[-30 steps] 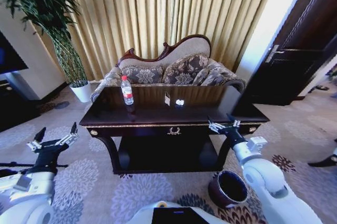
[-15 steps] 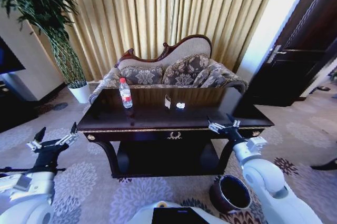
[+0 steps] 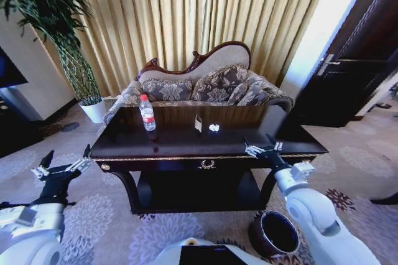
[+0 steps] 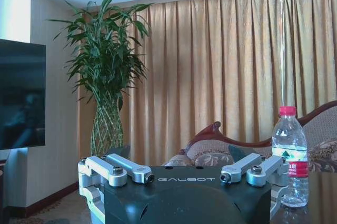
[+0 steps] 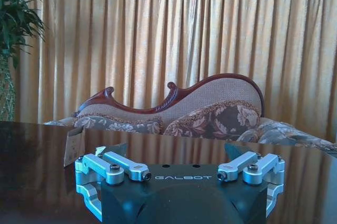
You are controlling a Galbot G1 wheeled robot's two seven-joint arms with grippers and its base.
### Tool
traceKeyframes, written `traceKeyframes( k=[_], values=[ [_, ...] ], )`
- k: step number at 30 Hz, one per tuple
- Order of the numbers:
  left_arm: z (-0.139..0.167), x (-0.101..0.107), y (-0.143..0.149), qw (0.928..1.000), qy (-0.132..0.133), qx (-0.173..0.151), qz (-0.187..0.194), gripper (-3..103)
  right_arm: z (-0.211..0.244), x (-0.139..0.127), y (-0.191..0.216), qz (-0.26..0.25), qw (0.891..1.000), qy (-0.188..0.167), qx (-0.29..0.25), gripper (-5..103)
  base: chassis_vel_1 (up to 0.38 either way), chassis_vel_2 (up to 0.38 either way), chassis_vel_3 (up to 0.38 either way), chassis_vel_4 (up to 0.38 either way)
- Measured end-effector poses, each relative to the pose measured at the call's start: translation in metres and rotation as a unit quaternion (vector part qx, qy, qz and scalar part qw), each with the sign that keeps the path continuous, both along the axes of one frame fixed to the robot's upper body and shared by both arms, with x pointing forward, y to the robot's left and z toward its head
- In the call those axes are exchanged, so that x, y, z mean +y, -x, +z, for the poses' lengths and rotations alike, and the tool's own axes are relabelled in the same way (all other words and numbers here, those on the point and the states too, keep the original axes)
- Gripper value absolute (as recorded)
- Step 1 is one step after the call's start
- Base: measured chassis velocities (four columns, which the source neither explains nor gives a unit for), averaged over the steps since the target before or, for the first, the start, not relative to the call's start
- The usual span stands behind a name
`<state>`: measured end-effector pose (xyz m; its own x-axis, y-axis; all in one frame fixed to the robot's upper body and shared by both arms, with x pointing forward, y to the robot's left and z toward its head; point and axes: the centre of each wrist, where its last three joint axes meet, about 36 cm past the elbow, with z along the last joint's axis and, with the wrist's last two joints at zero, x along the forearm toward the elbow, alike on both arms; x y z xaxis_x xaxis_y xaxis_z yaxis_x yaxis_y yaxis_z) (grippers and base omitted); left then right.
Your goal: Move to the front of the table and place the trash on the table into the trash bin.
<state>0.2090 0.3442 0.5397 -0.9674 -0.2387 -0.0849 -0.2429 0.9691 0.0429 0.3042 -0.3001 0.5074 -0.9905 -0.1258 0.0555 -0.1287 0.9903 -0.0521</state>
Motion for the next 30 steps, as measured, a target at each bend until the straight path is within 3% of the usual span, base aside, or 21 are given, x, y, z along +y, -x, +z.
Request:
traceKeyframes(
  k=[10,17,22,25,30],
  values=[
    [-0.002,0.005,0.002,1.0,-0.006,-0.001,0.007,100,0.032,0.008,-0.006,0.058,0.998,-0.027,0.026,100,0.0,0.0,0.0,0.0],
    [-0.001,0.005,0.004,0.9999,-0.009,0.001,0.008,100,0.064,0.002,-0.033,0.098,0.993,-0.016,0.066,100,0.0,0.0,0.0,0.0],
    [-0.001,0.006,0.009,0.9998,-0.006,-0.001,0.021,100,0.075,-0.005,-0.064,0.118,0.986,-0.004,0.121,100,0.0,0.0,0.0,0.0],
    [0.0,0.007,0.012,0.9996,-0.008,0.002,0.027,100,0.09,-0.017,-0.089,0.146,0.976,-0.007,0.162,100,0.0,0.0,0.0,0.0],
    [-0.001,0.006,0.012,0.9996,-0.007,0.002,0.027,100,0.097,-0.026,-0.108,0.157,0.973,-0.002,0.171,100,0.0,0.0,0.0,0.0]
  ],
)
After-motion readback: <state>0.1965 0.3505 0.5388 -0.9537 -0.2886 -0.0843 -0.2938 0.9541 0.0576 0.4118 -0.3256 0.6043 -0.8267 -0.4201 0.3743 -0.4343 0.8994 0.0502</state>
